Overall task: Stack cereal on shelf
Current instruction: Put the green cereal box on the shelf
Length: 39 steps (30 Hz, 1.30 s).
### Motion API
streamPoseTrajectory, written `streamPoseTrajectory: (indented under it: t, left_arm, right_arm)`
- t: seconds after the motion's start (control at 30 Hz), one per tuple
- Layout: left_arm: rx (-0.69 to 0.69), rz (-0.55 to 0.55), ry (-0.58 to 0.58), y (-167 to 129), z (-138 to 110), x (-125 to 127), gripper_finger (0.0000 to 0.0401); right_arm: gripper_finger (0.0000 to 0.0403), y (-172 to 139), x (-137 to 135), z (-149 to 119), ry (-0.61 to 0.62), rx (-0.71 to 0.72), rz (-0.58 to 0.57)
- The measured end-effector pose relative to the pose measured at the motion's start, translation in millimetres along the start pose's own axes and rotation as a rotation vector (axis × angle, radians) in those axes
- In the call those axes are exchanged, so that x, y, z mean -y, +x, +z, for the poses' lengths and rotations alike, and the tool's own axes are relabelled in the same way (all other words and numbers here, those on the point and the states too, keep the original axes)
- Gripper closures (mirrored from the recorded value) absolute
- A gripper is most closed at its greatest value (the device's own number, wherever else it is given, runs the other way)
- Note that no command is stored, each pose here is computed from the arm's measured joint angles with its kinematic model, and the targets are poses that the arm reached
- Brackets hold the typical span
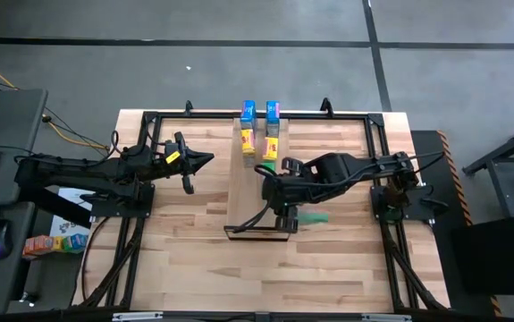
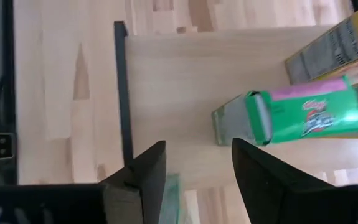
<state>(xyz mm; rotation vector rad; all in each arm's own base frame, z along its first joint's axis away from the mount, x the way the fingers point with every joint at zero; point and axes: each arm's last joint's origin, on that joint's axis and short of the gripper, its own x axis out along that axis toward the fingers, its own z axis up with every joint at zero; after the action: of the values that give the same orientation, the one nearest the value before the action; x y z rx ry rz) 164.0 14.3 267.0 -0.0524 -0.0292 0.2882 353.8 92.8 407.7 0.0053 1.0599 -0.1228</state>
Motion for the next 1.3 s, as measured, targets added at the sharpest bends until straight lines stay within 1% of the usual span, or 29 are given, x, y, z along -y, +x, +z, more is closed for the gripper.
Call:
streamPoseTrajectory:
  t: [0.23,0.3,0.37,0.43,0.5,0.57,0.67,0.73,0.77,0.83,0.87,0.93,1.0,1.1,1.17,1.23,1.3]
  left_arm:
    - [0.000,0.000,0.000,0.0,0.0,0.0,0.0400]
    - [0.000,0.000,0.000,0.0,0.0,0.0,0.0400]
    - [0.000,0.000,0.000,0.0,0.0,0.0,0.0400]
    - [-0.002,0.000,0.001,0.0,-0.2,0.1,0.0400]
    - [-0.007,0.000,0.002,0.0,-0.7,0.0,0.0400]
    - [-0.007,0.000,0.001,0.0,-0.7,0.0,0.0400]
    - [-0.013,-0.002,-0.003,0.1,-1.3,0.0,0.0400]
    - [-0.016,-0.015,-0.010,0.0,-1.5,0.4,0.0400]
    - [-0.017,-0.017,-0.012,0.0,-1.6,0.4,0.0400]
    - [-0.017,-0.028,-0.013,0.0,-1.6,0.8,0.0400]
    - [-0.017,-0.028,-0.013,0.0,-1.6,0.8,0.0400]
    - [-0.017,-0.029,-0.013,0.0,-1.6,0.8,0.0400]
    - [-0.017,-0.029,-0.013,0.0,-1.6,0.8,0.0400]
    - [-0.012,-0.029,-0.014,0.0,-1.1,0.9,0.0400]
    - [-0.005,-0.030,-0.008,0.0,-0.4,0.9,0.0400]
    - [-0.004,-0.030,-0.008,0.0,-0.3,0.9,0.0400]
    - [-0.004,-0.030,-0.008,0.0,-0.3,0.9,0.0400]
  right_arm:
    - [0.0240,-0.1,0.8,2.9,-0.049,0.040,-0.048]
    - [0.0240,0.0,1.6,0.4,-0.056,0.015,-0.055]
    - [0.0240,-0.3,2.7,-4.8,-0.056,-0.040,-0.055]
    - [0.0240,-1.2,1.5,-10.9,-0.042,-0.101,-0.042]
    - [0.0240,-5.2,-4.3,-11.6,-0.028,-0.087,0.008]
    - [0.0240,-13.0,-10.0,-16.0,-0.030,-0.082,0.032]
    - [0.0240,-21.3,-19.2,-25.1,-0.043,-0.061,0.006]
    - [0.0240,-25.2,-22.0,-33.9,-0.060,-0.056,-0.041]
    - [0.0240,-26.7,-21.6,-39.4,-0.045,-0.043,-0.085]
    - [0.0240,-28.9,-17.0,-57.6,-0.032,-0.059,-0.152]
    - [0.0240,-29.6,-13.2,-66.6,-0.007,-0.065,-0.177]
    - [0.0240,-29.2,-1.1,-89.0,0.071,-0.087,-0.228]
    - [0.0240,-28.4,12.3,-114.8,0.166,-0.111,-0.244]
    - [0.0240,-23.1,26.8,-151.6,0.338,-0.119,-0.198]
    - [0.0240,-12.6,26.8,-170.7,0.410,-0.092,-0.096]
    - [0.0240,-0.3,25.4,-185.8,0.432,-0.032,-0.023]
    - [0.0240,15.5,22.4,-198.1,0.413,0.027,0.030]
